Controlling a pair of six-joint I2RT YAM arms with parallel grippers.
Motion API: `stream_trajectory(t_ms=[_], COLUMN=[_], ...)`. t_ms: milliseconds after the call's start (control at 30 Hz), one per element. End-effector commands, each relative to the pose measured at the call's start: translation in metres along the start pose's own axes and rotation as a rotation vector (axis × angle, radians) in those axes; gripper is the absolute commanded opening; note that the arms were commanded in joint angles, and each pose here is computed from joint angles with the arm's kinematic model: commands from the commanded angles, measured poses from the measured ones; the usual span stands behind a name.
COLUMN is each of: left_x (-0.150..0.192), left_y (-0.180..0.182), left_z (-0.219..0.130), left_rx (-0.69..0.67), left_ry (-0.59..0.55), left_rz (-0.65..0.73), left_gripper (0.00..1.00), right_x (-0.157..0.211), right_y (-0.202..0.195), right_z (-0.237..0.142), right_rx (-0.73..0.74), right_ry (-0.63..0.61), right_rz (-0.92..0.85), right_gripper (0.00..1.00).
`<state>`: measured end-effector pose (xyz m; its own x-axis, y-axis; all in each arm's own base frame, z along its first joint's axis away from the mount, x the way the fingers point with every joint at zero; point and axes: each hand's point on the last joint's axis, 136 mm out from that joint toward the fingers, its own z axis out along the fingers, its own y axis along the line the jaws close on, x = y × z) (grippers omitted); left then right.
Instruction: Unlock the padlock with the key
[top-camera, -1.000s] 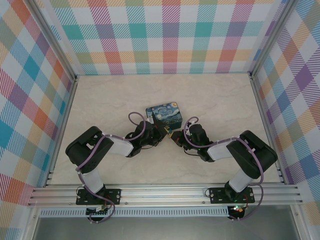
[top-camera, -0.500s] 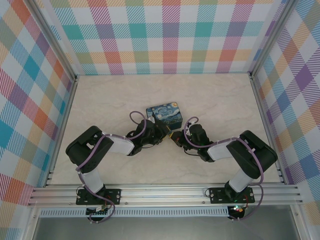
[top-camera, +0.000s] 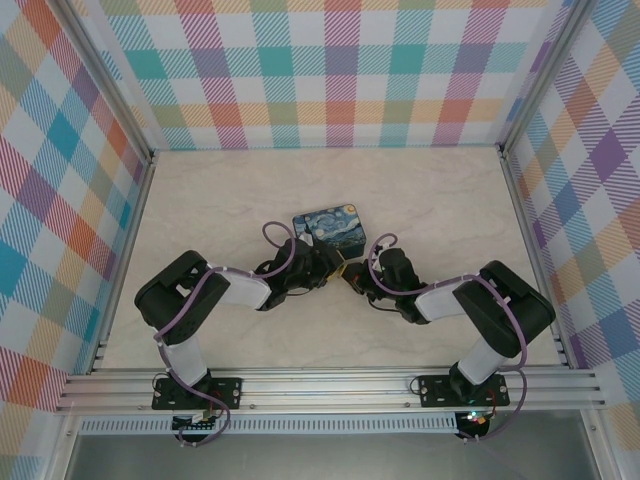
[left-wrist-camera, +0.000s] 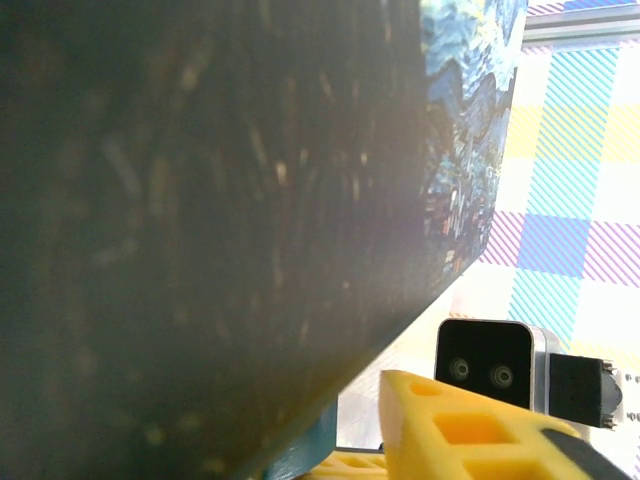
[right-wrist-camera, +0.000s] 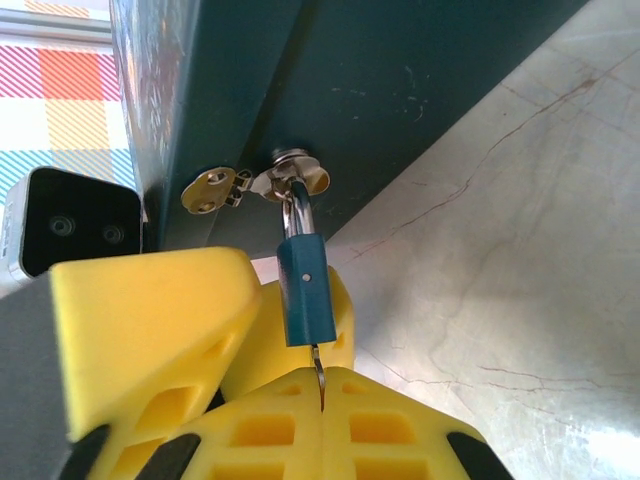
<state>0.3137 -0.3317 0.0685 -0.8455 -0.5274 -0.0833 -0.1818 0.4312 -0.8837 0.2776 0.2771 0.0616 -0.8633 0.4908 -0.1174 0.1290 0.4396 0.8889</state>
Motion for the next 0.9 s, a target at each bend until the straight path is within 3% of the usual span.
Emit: stream_trajectory(t_ms=[0,233,400,633,867], left_x=[0.009,0.008,0.007,0.004,0.003], left_y=[0.0,0.001,-0.002,-0.006,-0.009], left_z=[0.004,0.001,-0.001,-0.005,-0.009], left_rx=[-0.003,-0.015,-0.013,-0.02,-0.035], left_ry=[0.028,0.016,0.011,-0.002,-0.009], left_rz=[-0.012,-0.011,-0.004,0.01,0.021], left_gripper=[0.31,0.13,0.04,0.02,0.0], right_x=[0.003,0.002,-0.001,-0.006,-0.02], right_y=[-0.005,-0.008,-0.01,-0.016,0.001], right_z=[-0.001,-0.004,-0.01,-0.027,-0.06], right_rx=[0.004,0.009,0.015,0.058,0.162], right_ry=[0.012,0.003,-0.004,-0.014,-0.028], right_rz=[0.018,0.022,-0.004,-0.125,-0.466], right_gripper=[0.02,0.03,0.1,0.36,0.59])
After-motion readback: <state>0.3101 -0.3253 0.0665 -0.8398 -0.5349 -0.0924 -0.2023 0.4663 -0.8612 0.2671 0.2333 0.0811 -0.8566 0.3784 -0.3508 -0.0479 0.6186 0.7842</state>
